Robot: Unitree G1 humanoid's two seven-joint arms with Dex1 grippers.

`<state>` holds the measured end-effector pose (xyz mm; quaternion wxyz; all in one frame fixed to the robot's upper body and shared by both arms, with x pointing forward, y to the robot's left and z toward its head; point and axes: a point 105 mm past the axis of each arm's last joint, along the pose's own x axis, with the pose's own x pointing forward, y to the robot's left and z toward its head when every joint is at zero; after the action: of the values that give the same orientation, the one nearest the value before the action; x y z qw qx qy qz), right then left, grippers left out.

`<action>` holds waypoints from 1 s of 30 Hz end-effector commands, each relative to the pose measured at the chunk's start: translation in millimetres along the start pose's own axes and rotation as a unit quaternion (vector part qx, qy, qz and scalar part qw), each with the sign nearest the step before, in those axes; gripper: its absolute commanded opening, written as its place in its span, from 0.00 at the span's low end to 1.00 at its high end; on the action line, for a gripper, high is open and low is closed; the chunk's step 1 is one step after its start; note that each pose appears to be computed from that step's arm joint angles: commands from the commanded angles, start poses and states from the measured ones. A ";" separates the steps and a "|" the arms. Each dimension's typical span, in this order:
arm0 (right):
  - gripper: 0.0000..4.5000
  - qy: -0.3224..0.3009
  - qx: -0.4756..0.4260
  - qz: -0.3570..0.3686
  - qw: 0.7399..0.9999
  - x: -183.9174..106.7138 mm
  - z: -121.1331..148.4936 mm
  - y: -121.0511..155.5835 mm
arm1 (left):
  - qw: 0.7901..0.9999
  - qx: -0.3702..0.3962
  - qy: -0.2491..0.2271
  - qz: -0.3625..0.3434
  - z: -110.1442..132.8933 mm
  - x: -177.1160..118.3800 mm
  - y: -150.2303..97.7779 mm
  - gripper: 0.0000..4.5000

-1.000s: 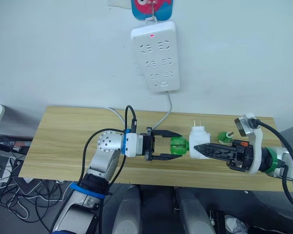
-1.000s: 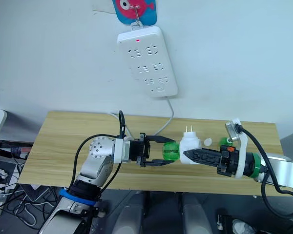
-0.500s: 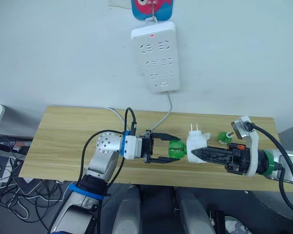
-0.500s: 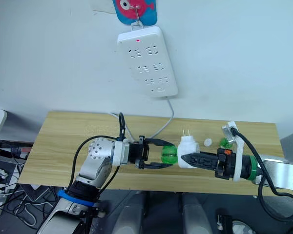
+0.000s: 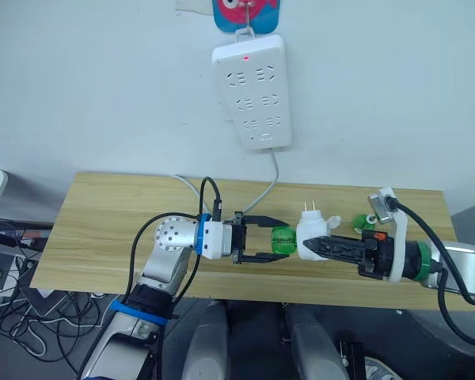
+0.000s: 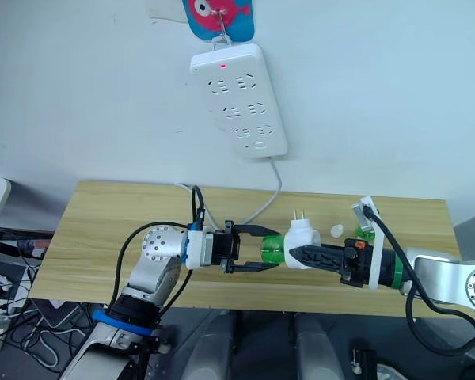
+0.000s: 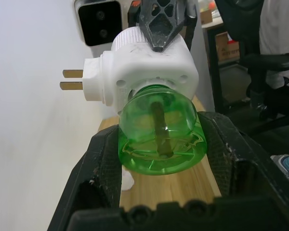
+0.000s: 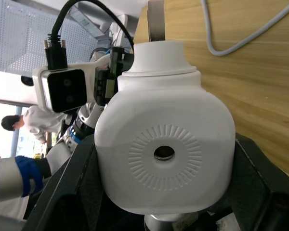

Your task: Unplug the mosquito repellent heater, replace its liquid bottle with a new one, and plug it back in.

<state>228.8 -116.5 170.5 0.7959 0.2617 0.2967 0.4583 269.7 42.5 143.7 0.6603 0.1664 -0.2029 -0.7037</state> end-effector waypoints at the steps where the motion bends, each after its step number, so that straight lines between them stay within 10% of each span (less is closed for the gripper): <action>1: 0.66 -0.005 -0.009 0.018 1.000 6.1 -1.2 12.9 | 0.999 0.021 -0.036 -0.017 15.0 12.9 -3.3 0.50; 13: 0.66 0.006 -0.005 0.046 0.999 4.9 -8.2 19.0 | 0.998 0.018 -0.049 -0.026 17.9 14.9 -3.5 0.50; 18: 0.99 0.010 0.000 0.044 0.999 1.1 -8.2 15.6 | 0.999 0.016 -0.044 -0.026 17.5 14.3 -2.9 0.50; 30: 0.99 0.012 0.012 0.066 0.998 3.1 -18.5 21.5 | 0.999 0.000 -0.033 0.002 13.5 14.1 5.5 0.50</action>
<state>217.2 -113.0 164.3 0.7767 0.2818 0.3038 0.4743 266.9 31.5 149.4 0.6529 0.1450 -0.2071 -0.7140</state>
